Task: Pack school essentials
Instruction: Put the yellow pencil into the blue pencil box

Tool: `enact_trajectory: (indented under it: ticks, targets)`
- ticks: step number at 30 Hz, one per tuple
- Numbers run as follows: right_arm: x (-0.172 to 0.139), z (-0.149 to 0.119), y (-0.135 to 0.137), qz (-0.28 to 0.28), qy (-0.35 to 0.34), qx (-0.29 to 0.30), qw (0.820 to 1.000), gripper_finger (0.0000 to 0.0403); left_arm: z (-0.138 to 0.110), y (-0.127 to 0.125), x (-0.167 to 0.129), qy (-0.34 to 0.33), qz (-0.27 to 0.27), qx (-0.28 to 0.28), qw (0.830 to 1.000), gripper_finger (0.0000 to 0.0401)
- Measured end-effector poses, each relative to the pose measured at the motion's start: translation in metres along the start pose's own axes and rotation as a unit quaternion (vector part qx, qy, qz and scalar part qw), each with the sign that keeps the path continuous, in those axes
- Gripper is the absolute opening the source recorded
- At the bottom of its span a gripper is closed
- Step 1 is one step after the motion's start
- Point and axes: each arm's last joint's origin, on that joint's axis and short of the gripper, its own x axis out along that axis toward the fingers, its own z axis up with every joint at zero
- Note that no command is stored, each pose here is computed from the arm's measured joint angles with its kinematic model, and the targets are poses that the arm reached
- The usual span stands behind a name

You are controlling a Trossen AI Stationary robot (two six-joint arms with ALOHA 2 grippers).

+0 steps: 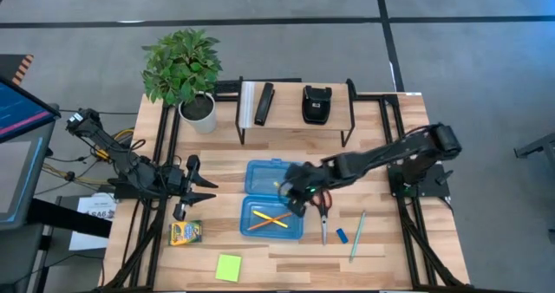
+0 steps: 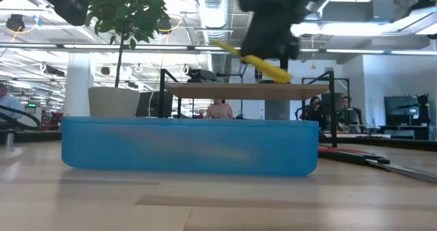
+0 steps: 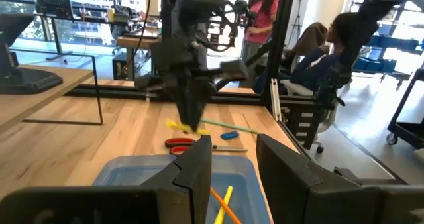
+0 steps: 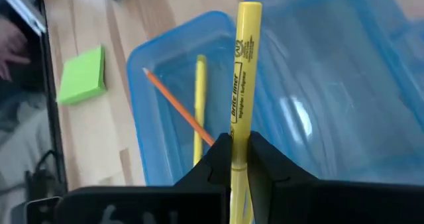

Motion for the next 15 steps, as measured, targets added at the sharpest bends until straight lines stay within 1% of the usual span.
enact_trajectory:
  ticks: [6,11,13,15]
  targets:
    - [0.038,0.009,0.018,-0.029,0.059,-0.074,0.995,0.0041,0.0,0.0,0.0,0.0,0.0,-0.006,1.0,0.0107]
    - [0.066,0.008,0.025,-0.052,0.113,-0.124,0.985,0.0042,0.0,0.0,0.0,0.0,0.0,-0.006,1.0,0.0107]
    - [0.074,0.006,0.029,-0.054,0.127,-0.146,0.98,0.0043,0.0,0.0,0.0,0.0,0.0,-0.006,1.0,0.0107]
    - [0.083,0.005,0.03,-0.058,0.136,-0.155,0.977,0.0046,0.0,0.0,0.0,0.001,0.0,-0.005,1.0,0.0107]
